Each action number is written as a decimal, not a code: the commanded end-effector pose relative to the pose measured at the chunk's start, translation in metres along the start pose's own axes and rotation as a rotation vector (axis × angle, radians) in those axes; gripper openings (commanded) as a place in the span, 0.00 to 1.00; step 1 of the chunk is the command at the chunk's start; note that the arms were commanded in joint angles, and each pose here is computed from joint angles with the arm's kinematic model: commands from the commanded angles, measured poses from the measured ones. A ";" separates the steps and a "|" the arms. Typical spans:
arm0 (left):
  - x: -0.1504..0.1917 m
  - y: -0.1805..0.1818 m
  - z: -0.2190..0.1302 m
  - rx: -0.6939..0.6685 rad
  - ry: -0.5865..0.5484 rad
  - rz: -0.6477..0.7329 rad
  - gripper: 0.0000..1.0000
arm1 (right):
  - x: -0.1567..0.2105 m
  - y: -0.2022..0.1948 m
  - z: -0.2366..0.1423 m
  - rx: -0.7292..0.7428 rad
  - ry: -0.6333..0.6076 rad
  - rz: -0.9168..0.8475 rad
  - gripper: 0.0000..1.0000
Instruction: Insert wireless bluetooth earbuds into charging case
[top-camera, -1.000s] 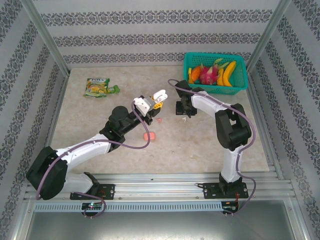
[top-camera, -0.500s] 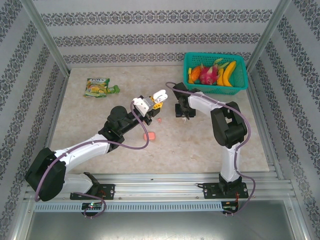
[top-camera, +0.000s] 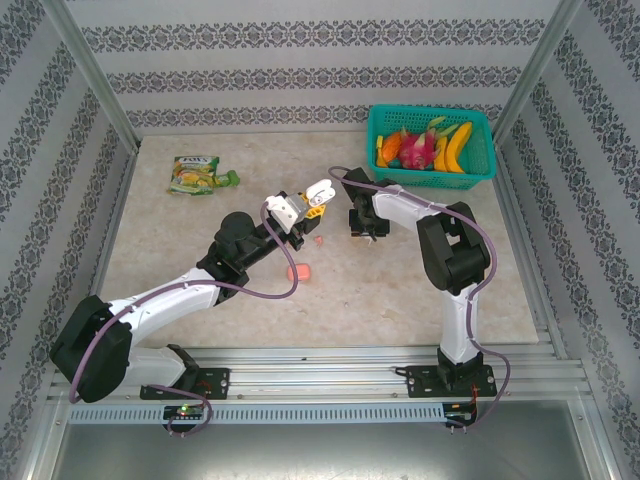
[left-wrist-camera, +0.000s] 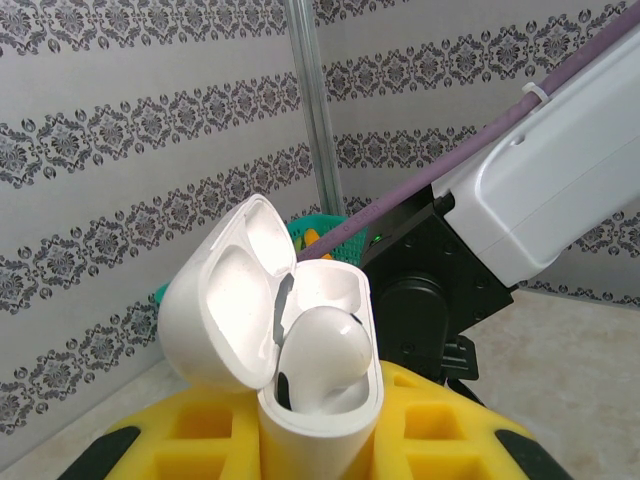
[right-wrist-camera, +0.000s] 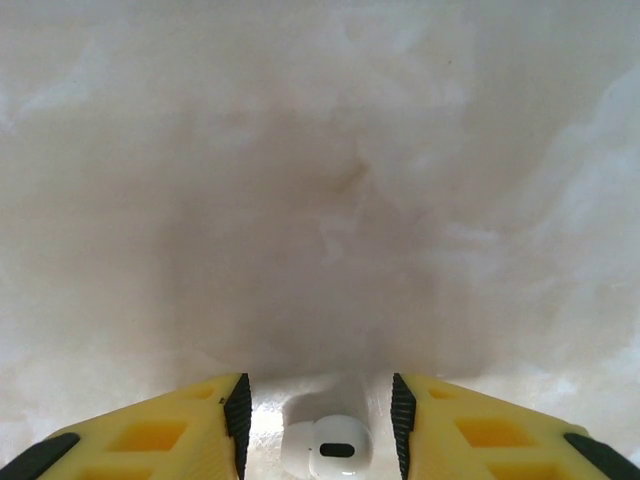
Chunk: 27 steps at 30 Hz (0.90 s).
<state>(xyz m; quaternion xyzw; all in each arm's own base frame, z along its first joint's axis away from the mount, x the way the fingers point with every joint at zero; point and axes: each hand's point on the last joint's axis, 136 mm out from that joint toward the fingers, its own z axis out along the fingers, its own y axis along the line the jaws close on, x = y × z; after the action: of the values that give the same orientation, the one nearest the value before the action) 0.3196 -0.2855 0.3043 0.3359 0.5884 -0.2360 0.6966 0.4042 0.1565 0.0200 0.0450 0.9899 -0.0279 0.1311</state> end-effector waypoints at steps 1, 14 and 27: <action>-0.022 0.005 -0.002 0.002 -0.062 0.012 0.00 | 0.006 -0.007 0.006 0.048 0.013 0.013 0.42; -0.022 0.005 -0.001 0.005 -0.062 0.007 0.00 | 0.016 -0.008 0.014 0.046 0.035 0.024 0.42; -0.023 0.004 -0.001 0.009 -0.061 0.003 0.00 | 0.019 -0.007 0.013 0.041 0.040 0.034 0.38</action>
<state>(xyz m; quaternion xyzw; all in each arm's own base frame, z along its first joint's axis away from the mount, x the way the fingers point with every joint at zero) 0.3174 -0.2874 0.3042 0.3415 0.5855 -0.2417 0.6944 0.4017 0.1553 0.0145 0.0634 0.9891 -0.0267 0.1304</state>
